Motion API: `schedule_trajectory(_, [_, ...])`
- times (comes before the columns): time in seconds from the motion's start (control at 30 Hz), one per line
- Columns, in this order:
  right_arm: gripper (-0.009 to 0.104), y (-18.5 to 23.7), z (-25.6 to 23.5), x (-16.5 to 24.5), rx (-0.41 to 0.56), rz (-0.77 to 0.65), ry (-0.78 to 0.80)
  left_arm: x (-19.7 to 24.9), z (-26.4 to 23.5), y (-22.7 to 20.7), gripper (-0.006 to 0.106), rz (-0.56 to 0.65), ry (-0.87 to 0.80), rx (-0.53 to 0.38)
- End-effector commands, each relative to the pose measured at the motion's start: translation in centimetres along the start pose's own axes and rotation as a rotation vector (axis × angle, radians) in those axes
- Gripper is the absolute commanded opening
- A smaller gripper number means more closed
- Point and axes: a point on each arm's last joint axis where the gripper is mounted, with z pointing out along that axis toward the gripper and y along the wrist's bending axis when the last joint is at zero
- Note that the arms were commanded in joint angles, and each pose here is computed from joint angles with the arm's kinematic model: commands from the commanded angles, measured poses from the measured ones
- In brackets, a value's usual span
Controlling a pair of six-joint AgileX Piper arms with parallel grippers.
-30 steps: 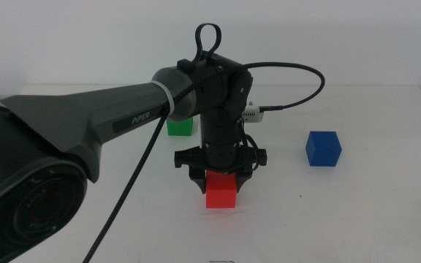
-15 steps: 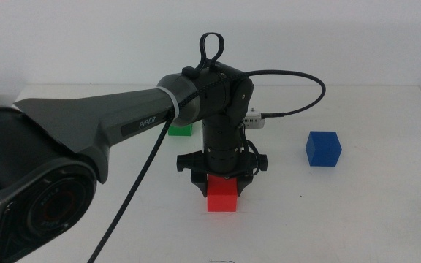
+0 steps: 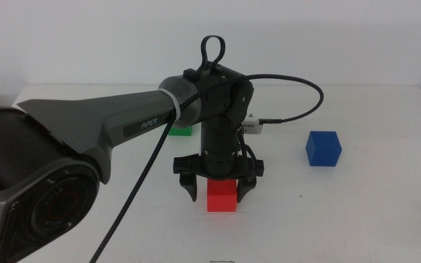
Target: Stack red cubes first, then green, then blue cubes in a specific spot.
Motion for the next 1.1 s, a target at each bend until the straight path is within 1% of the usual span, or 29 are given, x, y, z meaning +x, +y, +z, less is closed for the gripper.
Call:
schedule_trajectory(0.0, [0.066, 0.0, 0.0, -1.2, 0.012, -0.022, -0.078, 0.2, -3.8, 0.0, 0.094, 0.007, -0.066, 0.045])
schedule_trajectory(0.4, [0.066, 0.0, 0.0, -1.2, 0.012, -0.022, -0.078, 0.8, -7.8, 0.4, 0.094, 0.008, -0.153, 0.096])
schedule_trajectory(0.53, [0.066, 0.0, 0.0, -1.2, 0.012, -0.022, -0.078, 0.7, -10.1, 0.6, 0.094, 0.014, -0.175, 0.084])
schedule_trajectory(0.67, [0.066, 0.0, 0.0, -1.2, 0.012, -0.022, -0.078, 0.1, -13.2, 0.5, 0.094, 0.071, -0.273, 0.097])
schedule_trajectory(0.73, [0.066, 0.0, 0.0, -1.2, 0.012, -0.022, -0.078, -0.3, -14.6, 0.8, 0.094, 0.076, -0.323, 0.107])
schedule_trajectory(0.83, [0.066, 0.0, 0.0, -1.2, 0.012, -0.022, -0.078, -1.2, -15.8, 1.9, 0.094, 0.050, -0.363, 0.121])
schedule_trajectory(0.97, [0.066, 0.0, 0.0, -1.2, 0.012, -0.022, -0.078, -2.7, -16.1, 4.4, 0.094, 0.019, -0.381, 0.108])
schedule_trajectory(1.07, [0.066, 0.0, 0.0, -1.2, 0.012, -0.022, -0.078, -4.2, -16.2, 6.2, 0.094, 0.046, -0.431, 0.102])
